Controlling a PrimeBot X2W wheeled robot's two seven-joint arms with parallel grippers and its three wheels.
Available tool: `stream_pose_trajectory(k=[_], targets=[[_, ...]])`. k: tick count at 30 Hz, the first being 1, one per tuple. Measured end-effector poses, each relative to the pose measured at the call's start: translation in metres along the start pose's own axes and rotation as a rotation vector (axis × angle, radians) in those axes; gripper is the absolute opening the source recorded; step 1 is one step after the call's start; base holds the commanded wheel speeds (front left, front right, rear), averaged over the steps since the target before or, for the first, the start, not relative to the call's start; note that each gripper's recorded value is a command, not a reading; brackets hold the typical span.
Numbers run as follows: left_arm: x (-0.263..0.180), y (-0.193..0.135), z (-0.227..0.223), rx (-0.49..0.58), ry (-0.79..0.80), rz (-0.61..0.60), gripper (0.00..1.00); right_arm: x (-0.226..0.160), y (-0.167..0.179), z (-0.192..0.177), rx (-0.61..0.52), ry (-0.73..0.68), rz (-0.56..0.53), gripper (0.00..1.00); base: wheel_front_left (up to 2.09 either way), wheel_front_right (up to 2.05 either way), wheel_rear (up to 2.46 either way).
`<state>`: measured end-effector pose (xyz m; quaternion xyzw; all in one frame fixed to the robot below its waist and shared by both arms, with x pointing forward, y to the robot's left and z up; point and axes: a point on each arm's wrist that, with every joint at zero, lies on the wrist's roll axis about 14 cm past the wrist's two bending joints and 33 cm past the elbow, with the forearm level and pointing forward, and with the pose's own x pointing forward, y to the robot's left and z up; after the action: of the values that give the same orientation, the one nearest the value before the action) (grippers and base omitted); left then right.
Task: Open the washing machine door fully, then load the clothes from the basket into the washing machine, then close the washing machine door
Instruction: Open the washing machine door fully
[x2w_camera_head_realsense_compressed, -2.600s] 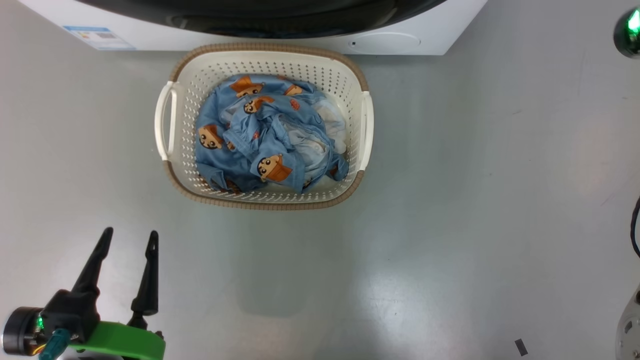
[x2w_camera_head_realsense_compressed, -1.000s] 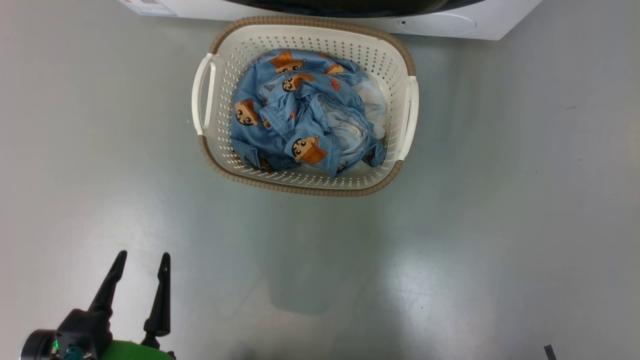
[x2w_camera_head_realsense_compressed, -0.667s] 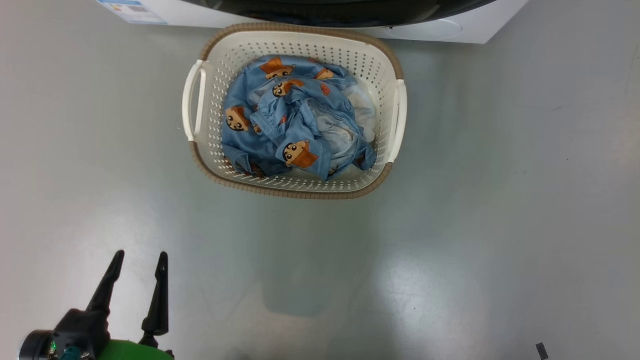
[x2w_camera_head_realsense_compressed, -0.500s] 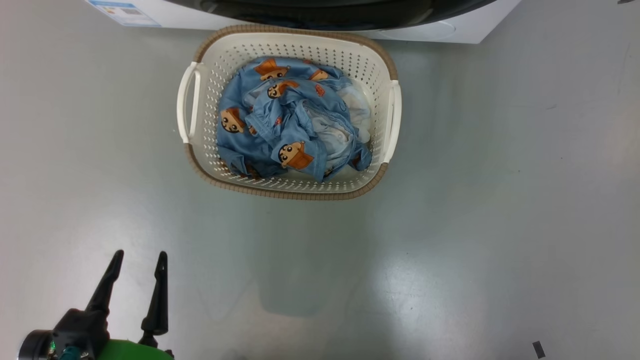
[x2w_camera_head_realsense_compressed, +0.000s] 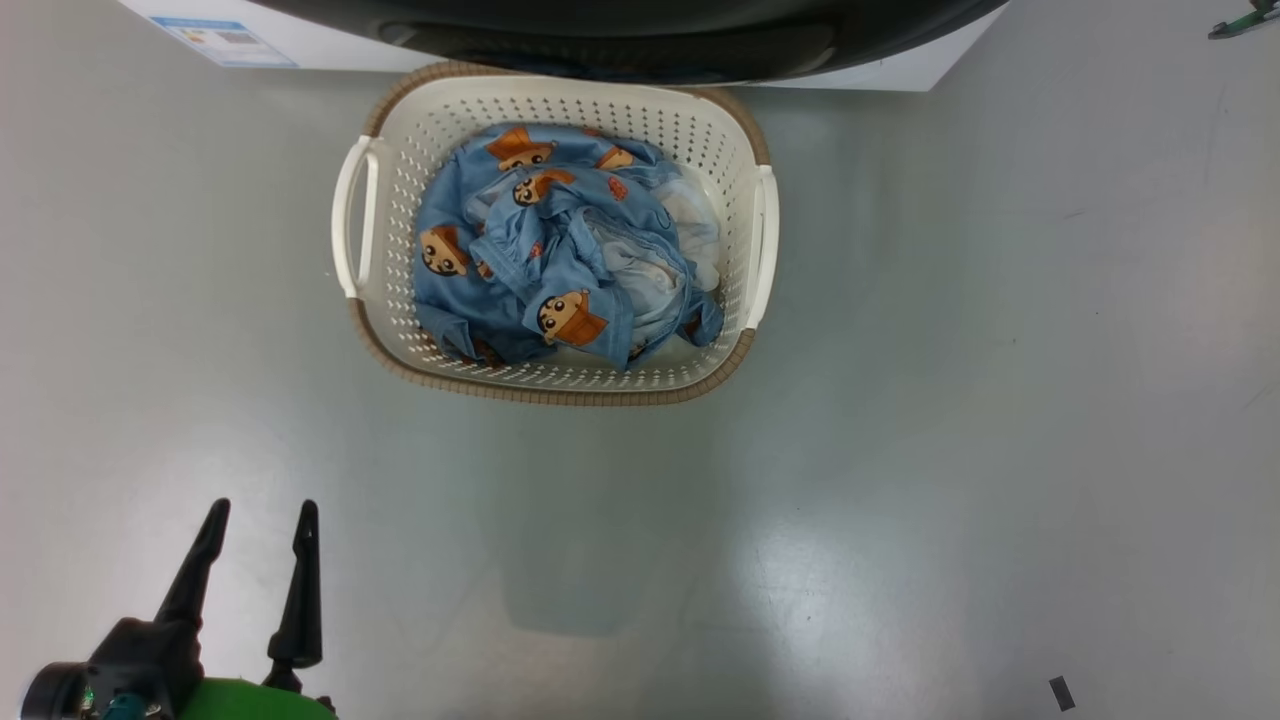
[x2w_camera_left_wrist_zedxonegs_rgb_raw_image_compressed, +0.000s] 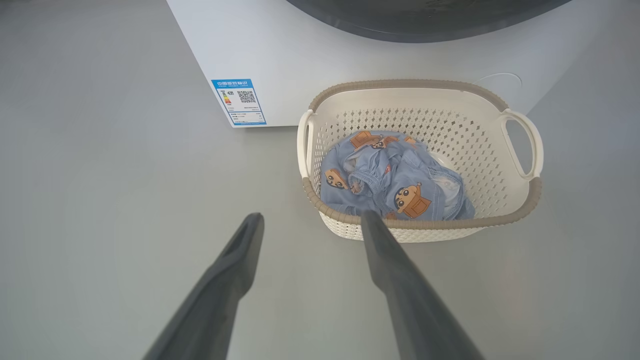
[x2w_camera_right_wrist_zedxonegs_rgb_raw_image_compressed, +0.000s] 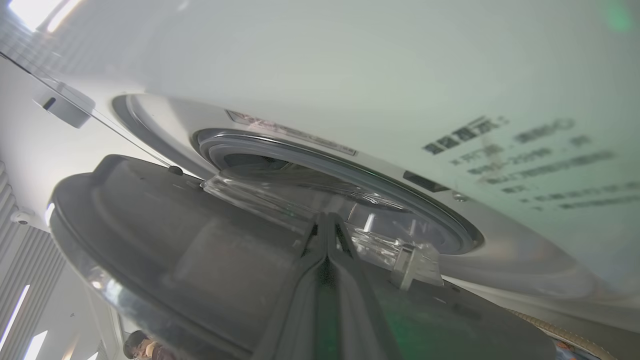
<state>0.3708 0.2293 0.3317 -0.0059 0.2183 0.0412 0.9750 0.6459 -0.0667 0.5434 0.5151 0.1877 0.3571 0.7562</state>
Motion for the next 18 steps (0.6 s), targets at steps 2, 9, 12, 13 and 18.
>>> stream_pose_trajectory(k=[2, 9, 12, 13, 18], targets=[[0.001, -0.001, 0.000, 0.000, 0.000, -0.004, 1.00, -0.001, 0.000, -0.001, -0.003, 0.011, -0.001, 0.00, 0.00, 0.00, 0.00], [0.004, -0.005, 0.000, 0.001, -0.003, -0.018, 1.00, -0.005, 0.004, -0.009, -0.011, 0.054, 0.002, 0.00, 0.00, 0.00, 0.00], [0.005, -0.005, 0.002, 0.004, -0.007, -0.023, 1.00, -0.008, 0.006, -0.015, 0.003, 0.080, 0.010, 0.00, 0.00, 0.00, 0.00], [0.006, -0.006, 0.002, 0.005, -0.009, -0.025, 1.00, -0.009, 0.007, -0.017, 0.001, 0.090, 0.009, 0.00, 0.00, 0.00, 0.00], [0.007, -0.008, 0.004, 0.005, -0.013, -0.034, 1.00, -0.012, 0.009, -0.026, 0.010, 0.125, 0.012, 0.00, 0.00, 0.00, 0.00]])
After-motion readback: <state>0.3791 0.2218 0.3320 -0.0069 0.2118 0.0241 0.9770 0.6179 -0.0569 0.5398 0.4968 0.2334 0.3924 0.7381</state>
